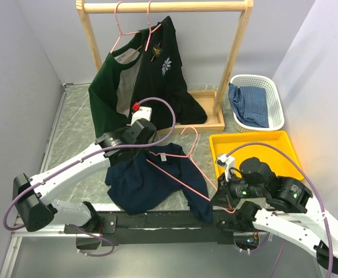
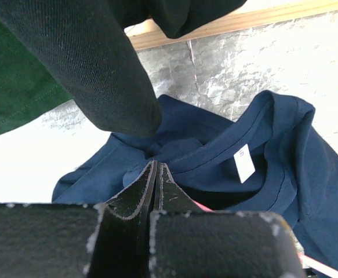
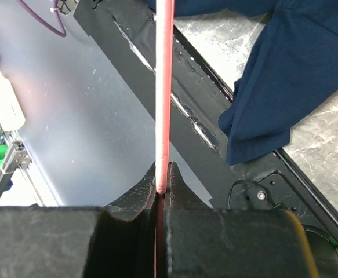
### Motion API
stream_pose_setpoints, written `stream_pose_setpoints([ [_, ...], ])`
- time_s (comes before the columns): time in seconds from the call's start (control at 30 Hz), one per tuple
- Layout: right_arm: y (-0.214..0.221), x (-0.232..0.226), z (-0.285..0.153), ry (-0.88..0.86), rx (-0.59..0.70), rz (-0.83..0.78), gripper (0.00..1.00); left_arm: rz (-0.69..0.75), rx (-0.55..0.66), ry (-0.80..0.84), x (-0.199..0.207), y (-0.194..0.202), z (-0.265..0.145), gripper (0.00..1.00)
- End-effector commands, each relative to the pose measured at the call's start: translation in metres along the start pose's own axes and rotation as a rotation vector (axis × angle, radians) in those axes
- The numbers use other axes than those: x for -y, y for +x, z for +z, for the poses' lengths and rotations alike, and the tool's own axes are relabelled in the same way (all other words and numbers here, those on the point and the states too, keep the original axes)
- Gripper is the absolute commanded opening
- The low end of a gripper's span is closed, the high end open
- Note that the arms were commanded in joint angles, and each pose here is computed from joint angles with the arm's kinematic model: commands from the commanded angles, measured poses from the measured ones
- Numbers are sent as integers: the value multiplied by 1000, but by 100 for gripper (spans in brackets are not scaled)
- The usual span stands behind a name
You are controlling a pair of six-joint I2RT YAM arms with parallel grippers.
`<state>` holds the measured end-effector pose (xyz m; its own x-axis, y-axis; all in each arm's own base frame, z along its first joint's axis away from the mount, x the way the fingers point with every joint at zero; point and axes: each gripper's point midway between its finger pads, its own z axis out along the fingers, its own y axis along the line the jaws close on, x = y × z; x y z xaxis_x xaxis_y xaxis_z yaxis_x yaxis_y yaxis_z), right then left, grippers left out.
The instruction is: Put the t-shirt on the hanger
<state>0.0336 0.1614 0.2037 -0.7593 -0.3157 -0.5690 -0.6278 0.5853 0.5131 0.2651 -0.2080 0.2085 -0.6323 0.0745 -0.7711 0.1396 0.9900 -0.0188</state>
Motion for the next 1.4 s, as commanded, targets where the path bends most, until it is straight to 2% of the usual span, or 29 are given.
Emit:
stream_pose_setpoints([
  [0.0,-15,-7,-2,-10,60,-21,0,-8,39,8,-2,-20,-11,1],
  [0.13,-11,-2,6,1,33,-17,0,-18,74,128,13,-31,-24,1],
  [0.33,-40,-15,26,-23,74,-66,0,6,137,372,43,-51,-68,1],
  [0.53,-78,-36,55,-71,163,-165,0,59,142,512,56,-41,-105,1],
  [0.6,-78,-39,71,-82,154,-187,0,78,136,557,65,-32,-118,1],
  [0.67,-86,-47,83,-100,198,-226,0,100,122,599,73,-21,-129,1],
  [0.73,-82,-43,100,-84,197,-250,0,99,129,600,71,-16,-132,1],
  [0.77,-91,-48,103,-100,244,-265,0,86,128,589,69,-13,-132,1],
  [0.83,-96,-35,119,-57,302,-251,0,47,148,495,51,-10,-121,1],
  [0.9,-92,-19,131,1,298,-237,0,-6,148,442,37,-4,-116,1],
  [0.97,-97,-20,134,-11,351,-227,0,-54,165,464,37,-4,-119,1],
  [1.03,-97,-20,137,-38,393,-222,0,-76,179,500,33,2,-123,8],
  [1.07,-96,-18,138,-39,396,-219,0,-90,196,520,34,0,-126,20],
  [1.13,-91,-14,144,-28,376,-221,0,-97,210,536,32,4,-126,29],
  [1.17,-89,-12,147,-18,363,-226,0,-97,217,534,31,3,-125,42],
  [1.27,-86,-13,152,-19,340,-243,0,-76,248,498,32,-3,-117,62],
  [1.37,-85,-14,154,-23,333,-247,0,-52,275,459,40,-8,-102,67],
])
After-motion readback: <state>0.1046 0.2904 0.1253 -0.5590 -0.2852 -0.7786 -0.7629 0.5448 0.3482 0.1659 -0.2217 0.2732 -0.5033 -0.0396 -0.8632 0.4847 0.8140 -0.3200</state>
